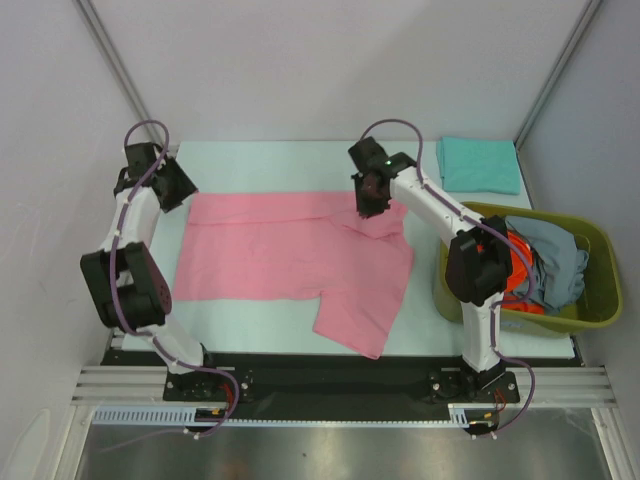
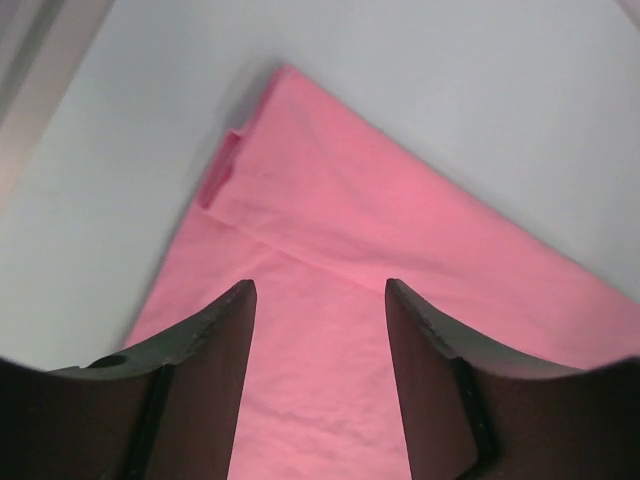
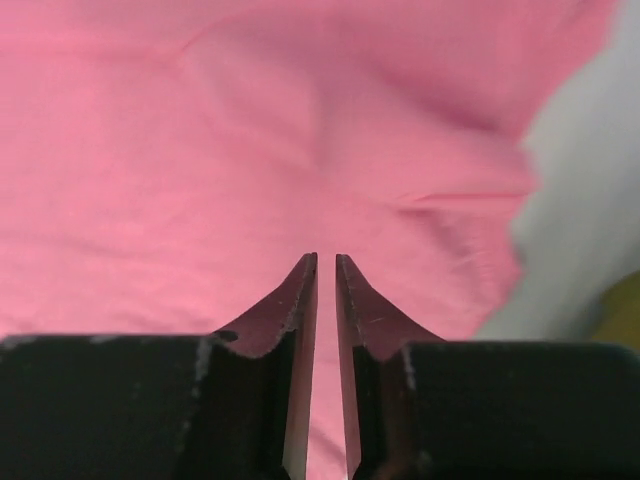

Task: Fold and stack the t-shirts
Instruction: Fold the tshirt

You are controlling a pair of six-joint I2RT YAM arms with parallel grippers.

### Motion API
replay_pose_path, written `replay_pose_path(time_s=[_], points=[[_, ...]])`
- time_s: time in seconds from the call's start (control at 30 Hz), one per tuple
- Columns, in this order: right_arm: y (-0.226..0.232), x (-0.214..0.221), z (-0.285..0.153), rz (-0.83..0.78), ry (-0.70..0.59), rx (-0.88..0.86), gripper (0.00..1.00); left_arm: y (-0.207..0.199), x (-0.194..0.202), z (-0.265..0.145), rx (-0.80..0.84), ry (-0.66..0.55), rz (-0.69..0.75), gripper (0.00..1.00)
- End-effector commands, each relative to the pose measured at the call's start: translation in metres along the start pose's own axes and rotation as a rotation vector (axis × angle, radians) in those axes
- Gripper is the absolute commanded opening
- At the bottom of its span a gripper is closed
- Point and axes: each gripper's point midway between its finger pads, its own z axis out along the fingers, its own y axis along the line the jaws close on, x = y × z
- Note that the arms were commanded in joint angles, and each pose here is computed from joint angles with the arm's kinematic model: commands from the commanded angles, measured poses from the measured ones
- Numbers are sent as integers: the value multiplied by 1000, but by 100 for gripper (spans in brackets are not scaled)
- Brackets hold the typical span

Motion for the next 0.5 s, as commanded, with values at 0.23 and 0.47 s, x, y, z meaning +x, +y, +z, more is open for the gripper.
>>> replay_pose_path(time_s=[0.23, 0.47], points=[[34, 44, 43, -54, 85, -78, 25, -89, 136, -83, 343, 178, 91, 57], [27, 35, 74, -17, 105, -59, 30, -100, 189, -119, 414, 246, 256, 56]])
